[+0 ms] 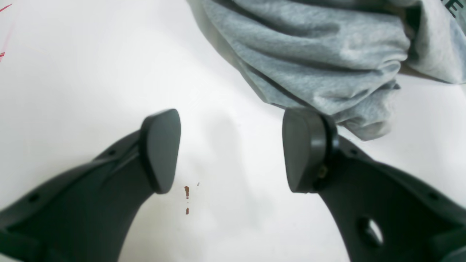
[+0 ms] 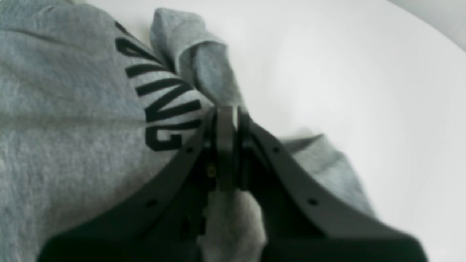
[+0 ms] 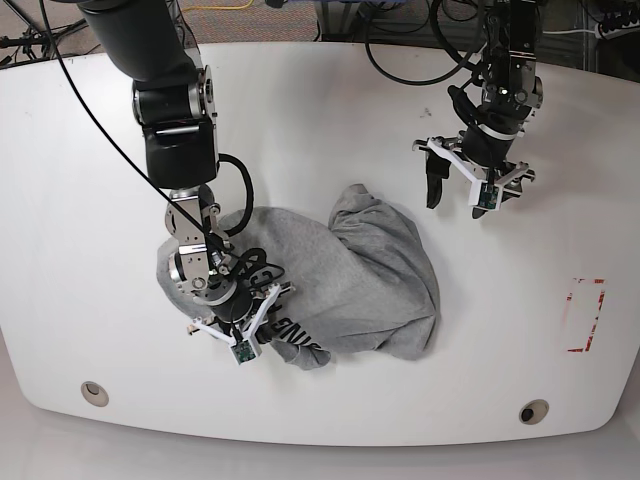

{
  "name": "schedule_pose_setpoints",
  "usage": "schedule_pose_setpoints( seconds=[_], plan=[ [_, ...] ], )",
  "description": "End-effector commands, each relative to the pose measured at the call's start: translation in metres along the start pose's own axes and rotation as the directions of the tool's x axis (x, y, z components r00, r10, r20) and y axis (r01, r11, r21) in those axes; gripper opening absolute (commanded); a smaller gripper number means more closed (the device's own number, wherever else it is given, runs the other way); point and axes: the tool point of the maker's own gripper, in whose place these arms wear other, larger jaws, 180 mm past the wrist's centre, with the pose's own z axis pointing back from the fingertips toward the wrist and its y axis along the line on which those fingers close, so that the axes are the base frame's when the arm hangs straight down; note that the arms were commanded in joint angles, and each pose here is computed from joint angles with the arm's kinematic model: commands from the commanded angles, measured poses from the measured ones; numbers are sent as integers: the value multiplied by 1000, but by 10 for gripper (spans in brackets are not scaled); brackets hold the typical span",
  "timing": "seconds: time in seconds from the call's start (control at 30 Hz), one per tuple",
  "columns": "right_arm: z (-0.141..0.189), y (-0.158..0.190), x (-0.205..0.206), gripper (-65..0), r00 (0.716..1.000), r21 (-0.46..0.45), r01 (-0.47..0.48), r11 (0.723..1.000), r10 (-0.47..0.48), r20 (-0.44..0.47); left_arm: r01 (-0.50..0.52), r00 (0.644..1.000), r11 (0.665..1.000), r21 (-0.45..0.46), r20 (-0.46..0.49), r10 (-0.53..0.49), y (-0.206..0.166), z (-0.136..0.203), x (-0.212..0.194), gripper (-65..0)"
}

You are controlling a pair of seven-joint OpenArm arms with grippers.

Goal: Fold the T-shirt properly

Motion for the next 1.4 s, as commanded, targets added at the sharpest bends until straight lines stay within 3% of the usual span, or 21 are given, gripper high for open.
schedule_pose_setpoints(
  seconds=[0.0,1.03,1.37],
  plan=[
    [11,-17,51,-644,992,-42,-22,999,27,121,8,999,1000,4,49,-8,2,0,16,-239],
    [71,16,79,-650,968,-58,-75,995,87,236,16,998,1000,-2,60,-15,0,-3,22,-237],
    [70,6,73,-631,977,-91,-35,995,53,207,7,999,1000,-1,44,-7,1,-3,15,-247]
  ],
)
